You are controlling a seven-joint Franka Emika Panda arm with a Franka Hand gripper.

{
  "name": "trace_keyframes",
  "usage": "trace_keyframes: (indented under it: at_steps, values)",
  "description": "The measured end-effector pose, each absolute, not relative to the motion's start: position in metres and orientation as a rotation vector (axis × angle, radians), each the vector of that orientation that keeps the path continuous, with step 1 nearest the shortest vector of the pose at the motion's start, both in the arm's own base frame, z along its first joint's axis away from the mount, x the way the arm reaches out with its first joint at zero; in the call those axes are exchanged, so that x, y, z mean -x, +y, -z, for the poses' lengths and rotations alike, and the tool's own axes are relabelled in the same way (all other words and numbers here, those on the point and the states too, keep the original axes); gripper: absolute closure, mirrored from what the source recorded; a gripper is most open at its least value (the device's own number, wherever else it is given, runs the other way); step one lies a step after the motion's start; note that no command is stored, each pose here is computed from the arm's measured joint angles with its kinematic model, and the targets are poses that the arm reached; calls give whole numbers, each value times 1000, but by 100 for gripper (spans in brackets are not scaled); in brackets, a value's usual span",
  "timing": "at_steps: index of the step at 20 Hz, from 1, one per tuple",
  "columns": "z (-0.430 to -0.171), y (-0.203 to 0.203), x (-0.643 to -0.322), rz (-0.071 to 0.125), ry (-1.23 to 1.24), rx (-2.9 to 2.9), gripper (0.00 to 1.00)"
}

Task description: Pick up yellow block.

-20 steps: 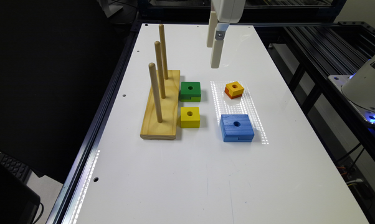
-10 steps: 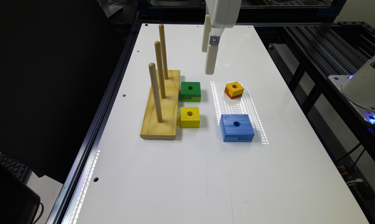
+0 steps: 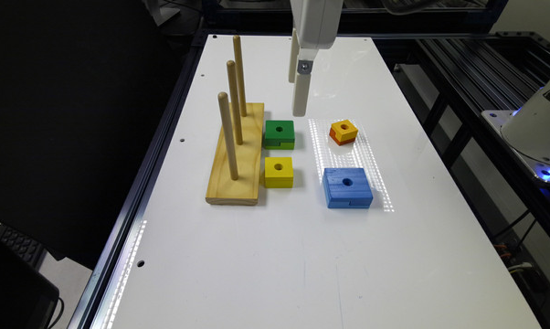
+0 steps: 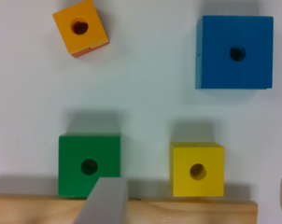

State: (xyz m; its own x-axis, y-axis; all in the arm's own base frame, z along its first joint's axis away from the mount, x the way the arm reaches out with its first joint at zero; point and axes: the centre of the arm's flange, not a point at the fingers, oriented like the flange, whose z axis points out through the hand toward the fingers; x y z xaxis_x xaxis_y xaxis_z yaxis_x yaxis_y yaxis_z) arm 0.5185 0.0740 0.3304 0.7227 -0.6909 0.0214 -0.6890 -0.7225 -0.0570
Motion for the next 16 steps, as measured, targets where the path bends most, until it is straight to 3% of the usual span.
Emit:
trace_keyframes:
  at_steps: [10, 16]
  values:
    - [-330, 85, -517, 58, 1153, 2873, 0]
    - [-315, 86, -517, 24, 1157, 2879, 0]
